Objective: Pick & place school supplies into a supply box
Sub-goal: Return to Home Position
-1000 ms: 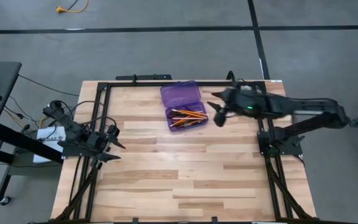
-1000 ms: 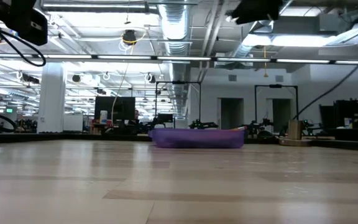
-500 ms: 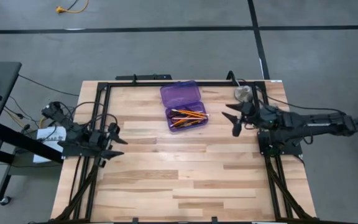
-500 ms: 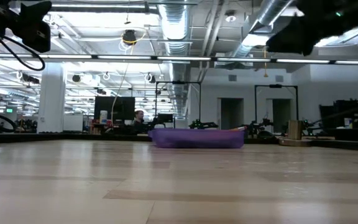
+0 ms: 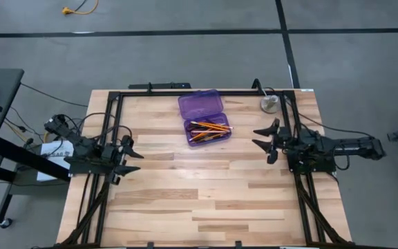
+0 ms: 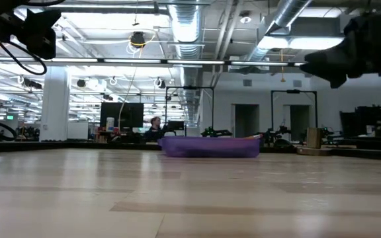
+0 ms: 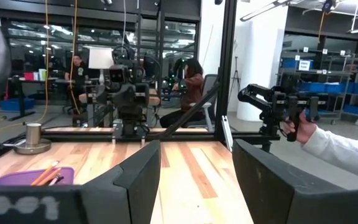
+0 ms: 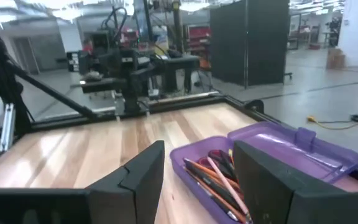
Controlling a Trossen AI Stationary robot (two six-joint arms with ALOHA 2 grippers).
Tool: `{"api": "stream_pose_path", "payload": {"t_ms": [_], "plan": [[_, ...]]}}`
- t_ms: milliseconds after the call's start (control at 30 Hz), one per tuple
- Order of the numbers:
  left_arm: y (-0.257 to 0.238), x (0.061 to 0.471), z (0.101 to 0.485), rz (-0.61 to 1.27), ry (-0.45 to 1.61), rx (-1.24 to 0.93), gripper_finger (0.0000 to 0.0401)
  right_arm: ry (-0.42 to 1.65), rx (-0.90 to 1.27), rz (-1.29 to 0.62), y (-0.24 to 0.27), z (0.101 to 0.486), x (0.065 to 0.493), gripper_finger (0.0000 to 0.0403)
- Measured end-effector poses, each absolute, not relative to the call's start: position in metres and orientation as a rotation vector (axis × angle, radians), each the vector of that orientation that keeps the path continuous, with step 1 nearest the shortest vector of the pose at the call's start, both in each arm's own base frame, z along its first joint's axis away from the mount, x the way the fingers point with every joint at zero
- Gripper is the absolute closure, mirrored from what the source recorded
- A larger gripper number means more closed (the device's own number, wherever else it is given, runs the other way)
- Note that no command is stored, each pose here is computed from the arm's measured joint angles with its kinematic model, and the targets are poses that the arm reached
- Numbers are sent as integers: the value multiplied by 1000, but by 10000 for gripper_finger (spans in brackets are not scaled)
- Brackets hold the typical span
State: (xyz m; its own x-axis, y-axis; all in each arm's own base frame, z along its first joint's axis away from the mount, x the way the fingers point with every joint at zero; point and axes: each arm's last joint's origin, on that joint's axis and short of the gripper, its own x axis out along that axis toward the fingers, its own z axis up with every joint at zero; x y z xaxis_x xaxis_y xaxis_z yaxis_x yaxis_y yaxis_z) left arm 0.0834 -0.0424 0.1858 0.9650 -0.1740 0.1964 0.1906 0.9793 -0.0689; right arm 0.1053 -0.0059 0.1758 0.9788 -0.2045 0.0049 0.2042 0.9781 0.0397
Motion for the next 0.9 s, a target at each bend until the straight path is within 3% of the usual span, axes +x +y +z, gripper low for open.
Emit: {"api": "stream_pose_path", "payload": {"t_ms": [400, 900], "plan": [[-43, 85, 177, -188, -111, -65, 213, -30, 209, -207, -6, 167, 100, 221], [-44, 85, 175, -195, -86, -79, 213, -28, 210, -208, -6, 166, 100, 223]]}}
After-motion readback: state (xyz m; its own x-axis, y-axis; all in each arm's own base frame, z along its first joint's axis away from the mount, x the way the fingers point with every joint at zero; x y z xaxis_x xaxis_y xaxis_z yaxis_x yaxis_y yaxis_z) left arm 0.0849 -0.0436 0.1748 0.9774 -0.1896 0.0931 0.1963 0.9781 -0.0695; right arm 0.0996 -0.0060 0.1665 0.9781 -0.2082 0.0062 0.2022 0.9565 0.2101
